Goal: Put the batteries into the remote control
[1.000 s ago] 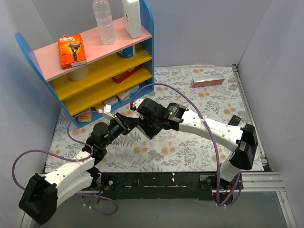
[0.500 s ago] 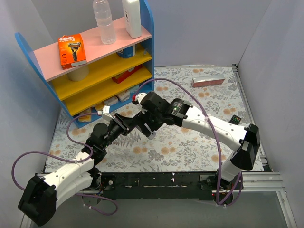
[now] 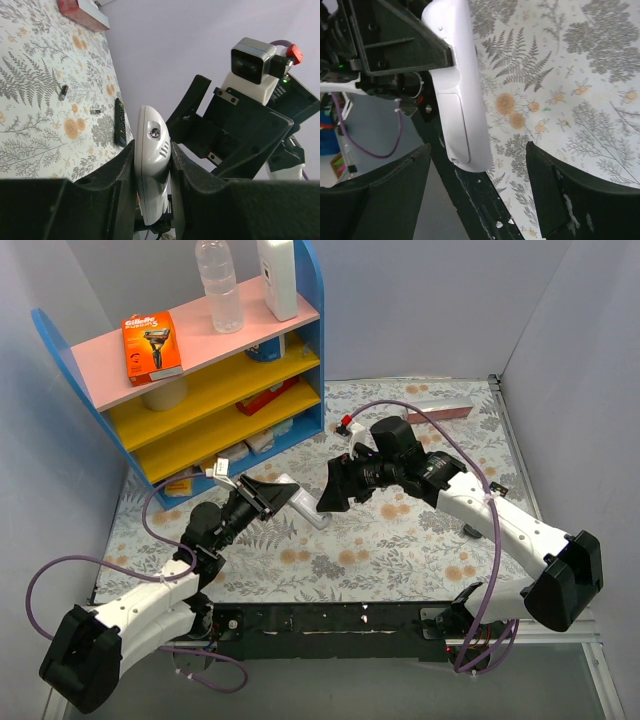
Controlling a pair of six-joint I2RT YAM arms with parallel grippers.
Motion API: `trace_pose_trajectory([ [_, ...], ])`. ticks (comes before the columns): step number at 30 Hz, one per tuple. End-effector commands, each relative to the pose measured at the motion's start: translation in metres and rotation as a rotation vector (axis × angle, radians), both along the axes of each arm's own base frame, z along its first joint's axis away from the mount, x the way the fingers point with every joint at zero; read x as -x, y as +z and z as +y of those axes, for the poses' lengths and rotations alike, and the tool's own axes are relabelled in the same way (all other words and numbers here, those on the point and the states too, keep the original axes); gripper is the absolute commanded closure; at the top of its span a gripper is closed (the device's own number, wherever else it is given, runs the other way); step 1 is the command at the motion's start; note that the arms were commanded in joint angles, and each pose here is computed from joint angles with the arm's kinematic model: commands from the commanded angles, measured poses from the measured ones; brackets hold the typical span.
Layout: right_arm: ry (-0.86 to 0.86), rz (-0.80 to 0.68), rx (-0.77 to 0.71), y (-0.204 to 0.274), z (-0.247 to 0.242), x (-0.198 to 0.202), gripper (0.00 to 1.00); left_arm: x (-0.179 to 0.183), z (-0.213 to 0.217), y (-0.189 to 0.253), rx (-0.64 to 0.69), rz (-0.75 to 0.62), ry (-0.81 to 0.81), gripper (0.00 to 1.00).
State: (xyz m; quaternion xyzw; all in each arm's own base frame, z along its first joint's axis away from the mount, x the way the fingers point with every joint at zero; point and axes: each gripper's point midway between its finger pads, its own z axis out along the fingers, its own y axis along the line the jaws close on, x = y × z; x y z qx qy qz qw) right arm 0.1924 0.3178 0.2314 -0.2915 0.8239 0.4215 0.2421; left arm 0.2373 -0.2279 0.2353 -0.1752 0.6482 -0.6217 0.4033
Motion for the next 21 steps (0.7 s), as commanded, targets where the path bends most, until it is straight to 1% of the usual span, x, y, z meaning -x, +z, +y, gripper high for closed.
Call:
trace_pose_trajectory([
  [1,0.133,0.004,-0.197,0.032,0.016,0.016,0.17,0.005,-0.005,0.039,0.067,-0.106,-0.047,1.00],
  [6,0.182,0.047,-0.224,0.023,0.018,0.025,0.21,0.006,-0.007,0.052,0.093,-0.132,-0.060,1.00],
  [10,0.204,0.060,-0.246,0.018,0.017,0.030,0.32,0.007,-0.007,0.062,0.115,-0.151,-0.068,1.00],
  [11,0.206,0.065,-0.250,0.017,0.017,0.031,0.32,0.008,-0.007,0.064,0.121,-0.156,-0.073,1.00],
  [15,0.215,0.069,-0.276,0.016,0.015,0.034,0.41,0.012,-0.008,0.071,0.139,-0.174,-0.089,1.00],
  [16,0.222,0.072,-0.284,0.015,0.016,0.035,0.44,0.013,-0.008,0.073,0.140,-0.178,-0.092,1.00],
  [18,0.225,0.077,-0.299,0.018,0.015,0.037,0.49,0.015,-0.009,0.075,0.144,-0.188,-0.106,1.00],
  [19,0.226,0.074,-0.305,0.017,0.015,0.037,0.57,0.017,-0.009,0.077,0.144,-0.195,-0.112,1.00],
  [21,0.231,0.080,-0.318,0.020,0.014,0.039,0.65,0.020,-0.011,0.078,0.147,-0.208,-0.132,1.00],
])
